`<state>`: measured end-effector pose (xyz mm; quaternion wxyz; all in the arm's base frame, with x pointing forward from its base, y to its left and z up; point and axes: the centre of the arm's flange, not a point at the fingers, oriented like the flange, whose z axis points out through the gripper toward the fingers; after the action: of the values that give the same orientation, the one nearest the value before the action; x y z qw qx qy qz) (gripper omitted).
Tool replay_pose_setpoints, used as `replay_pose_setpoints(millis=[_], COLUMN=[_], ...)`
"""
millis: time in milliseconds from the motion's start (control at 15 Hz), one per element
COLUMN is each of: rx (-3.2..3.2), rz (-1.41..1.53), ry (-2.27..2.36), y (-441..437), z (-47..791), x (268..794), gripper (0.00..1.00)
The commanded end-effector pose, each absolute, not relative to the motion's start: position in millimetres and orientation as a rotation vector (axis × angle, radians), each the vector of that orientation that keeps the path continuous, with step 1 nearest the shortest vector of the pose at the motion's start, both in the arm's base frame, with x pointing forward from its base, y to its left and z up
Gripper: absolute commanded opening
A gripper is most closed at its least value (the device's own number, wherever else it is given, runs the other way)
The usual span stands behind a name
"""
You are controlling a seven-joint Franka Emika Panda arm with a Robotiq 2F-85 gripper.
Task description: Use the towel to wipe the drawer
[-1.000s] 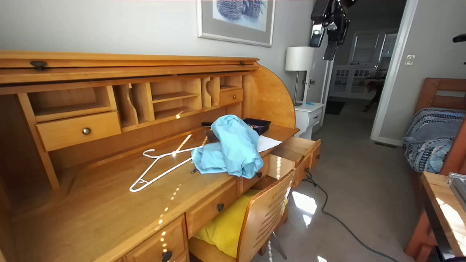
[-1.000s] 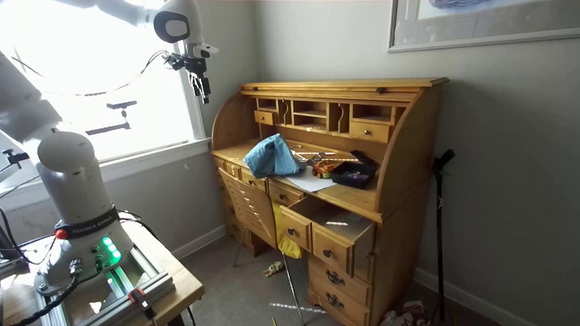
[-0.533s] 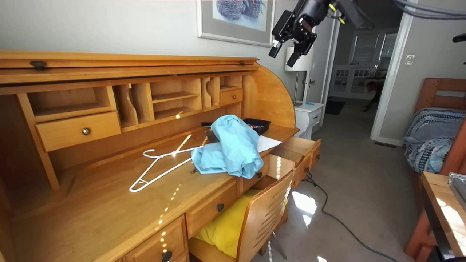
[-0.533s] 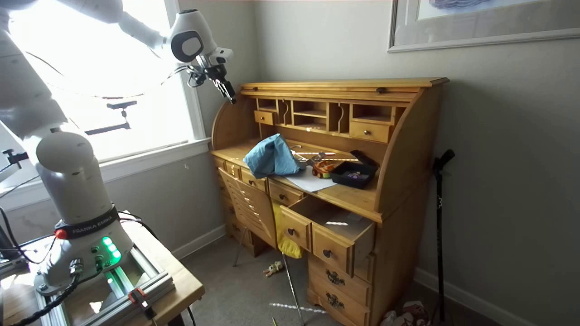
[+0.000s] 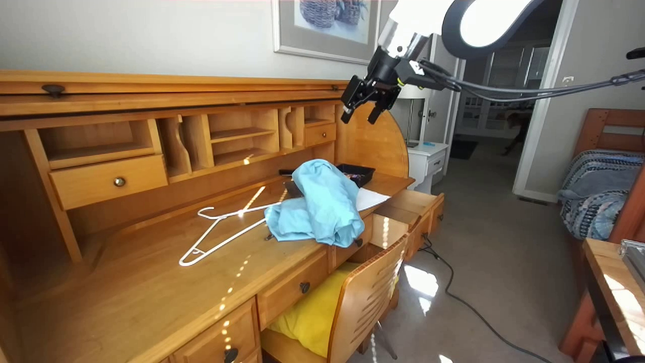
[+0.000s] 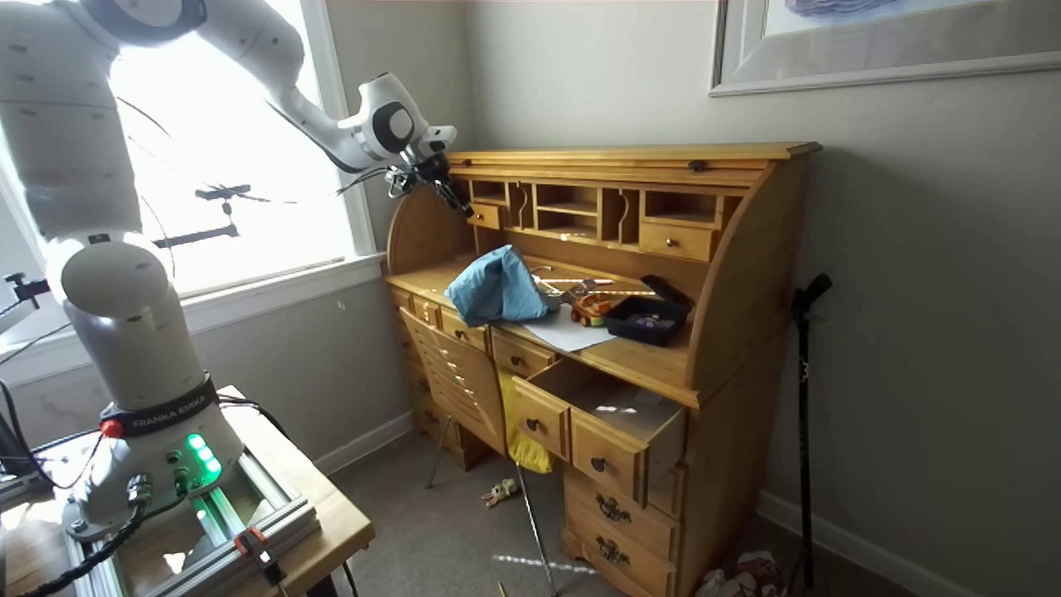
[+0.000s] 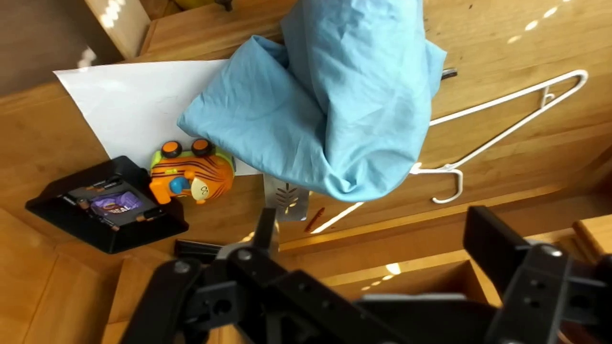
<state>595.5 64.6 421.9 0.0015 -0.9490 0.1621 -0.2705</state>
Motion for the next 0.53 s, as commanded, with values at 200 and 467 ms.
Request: replay_pose_setpoints(millis=[200,467], rx=[-3.012,-3.021], rz=[-0.877,-0.834], ry=[0.642,0.701], y=[89,83], z=[359,328], x=[675,695], gripper=[1.0,1.0])
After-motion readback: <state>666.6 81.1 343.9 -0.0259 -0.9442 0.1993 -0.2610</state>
